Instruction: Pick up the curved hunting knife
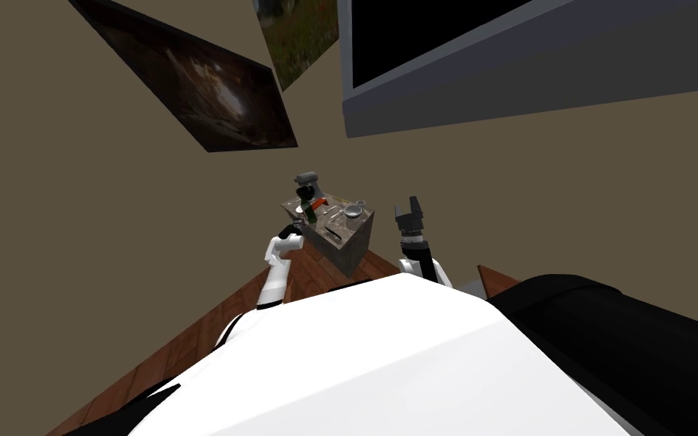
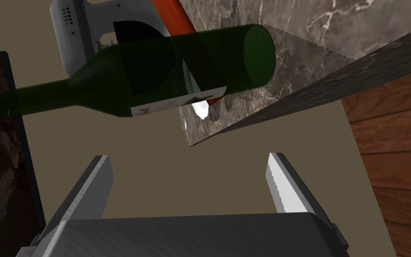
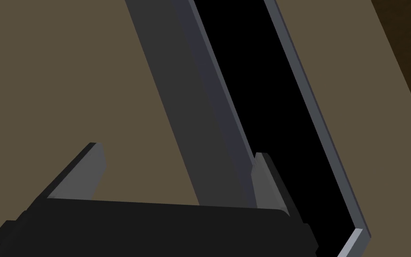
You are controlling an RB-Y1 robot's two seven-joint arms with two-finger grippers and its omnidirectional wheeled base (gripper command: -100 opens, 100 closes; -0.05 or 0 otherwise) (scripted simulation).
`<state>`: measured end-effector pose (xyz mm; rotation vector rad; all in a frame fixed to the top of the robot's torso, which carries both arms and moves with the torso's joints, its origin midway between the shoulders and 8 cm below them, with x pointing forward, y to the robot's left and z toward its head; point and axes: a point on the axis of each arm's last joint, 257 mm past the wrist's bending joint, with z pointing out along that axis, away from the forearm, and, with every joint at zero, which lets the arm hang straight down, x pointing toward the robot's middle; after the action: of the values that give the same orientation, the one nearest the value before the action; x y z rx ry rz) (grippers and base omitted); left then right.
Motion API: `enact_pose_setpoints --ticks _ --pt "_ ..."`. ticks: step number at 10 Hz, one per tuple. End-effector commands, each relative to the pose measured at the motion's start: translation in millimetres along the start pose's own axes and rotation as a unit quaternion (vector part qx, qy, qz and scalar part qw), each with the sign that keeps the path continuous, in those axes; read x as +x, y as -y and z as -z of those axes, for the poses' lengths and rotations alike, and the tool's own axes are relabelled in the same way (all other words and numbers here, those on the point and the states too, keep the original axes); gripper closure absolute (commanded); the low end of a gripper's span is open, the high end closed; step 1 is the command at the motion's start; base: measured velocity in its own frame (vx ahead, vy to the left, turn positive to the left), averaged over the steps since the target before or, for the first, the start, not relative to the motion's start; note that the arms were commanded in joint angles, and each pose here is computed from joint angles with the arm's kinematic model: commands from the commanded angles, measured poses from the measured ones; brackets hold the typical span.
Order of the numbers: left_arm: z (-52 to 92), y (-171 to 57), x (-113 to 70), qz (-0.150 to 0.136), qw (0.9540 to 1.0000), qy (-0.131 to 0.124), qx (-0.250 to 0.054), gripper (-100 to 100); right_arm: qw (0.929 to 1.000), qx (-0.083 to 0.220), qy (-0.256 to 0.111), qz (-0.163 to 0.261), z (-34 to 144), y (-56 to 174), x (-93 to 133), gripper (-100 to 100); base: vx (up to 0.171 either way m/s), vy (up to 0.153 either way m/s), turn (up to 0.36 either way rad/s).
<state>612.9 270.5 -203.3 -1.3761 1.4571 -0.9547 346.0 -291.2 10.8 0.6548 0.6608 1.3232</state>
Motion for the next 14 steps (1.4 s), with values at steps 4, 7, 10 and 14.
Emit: enact_pose_setpoints --ticks 4,7,10,14 --pt "-19.9 -14.1 11.7 -0.011 0.9975 -0.008 -0.069 -100 1.0000 0.000 0.000 0.000 0.0 0.0 0.0 0 -0.007 0.036 -0.054" --pt "-29.3 -23.5 18.7 -0.018 0.9932 -0.012 -0.115 -100 1.0000 0.000 0.000 0.000 0.0 0.0 0.0 0 -0.005 0.045 -0.067" --pt "-33.4 -36.0 24.3 -0.025 0.9869 -0.016 -0.159 -100 1.0000 0.000 0.000 0.000 0.0 0.0 0.0 0 -0.001 0.030 -0.045" --pt "-37.5 -42.6 38.1 -0.042 0.9755 -0.030 -0.214 -100 1.0000 0.000 0.000 0.000 0.0 0.0 0.0 0 0.004 0.030 -0.060"
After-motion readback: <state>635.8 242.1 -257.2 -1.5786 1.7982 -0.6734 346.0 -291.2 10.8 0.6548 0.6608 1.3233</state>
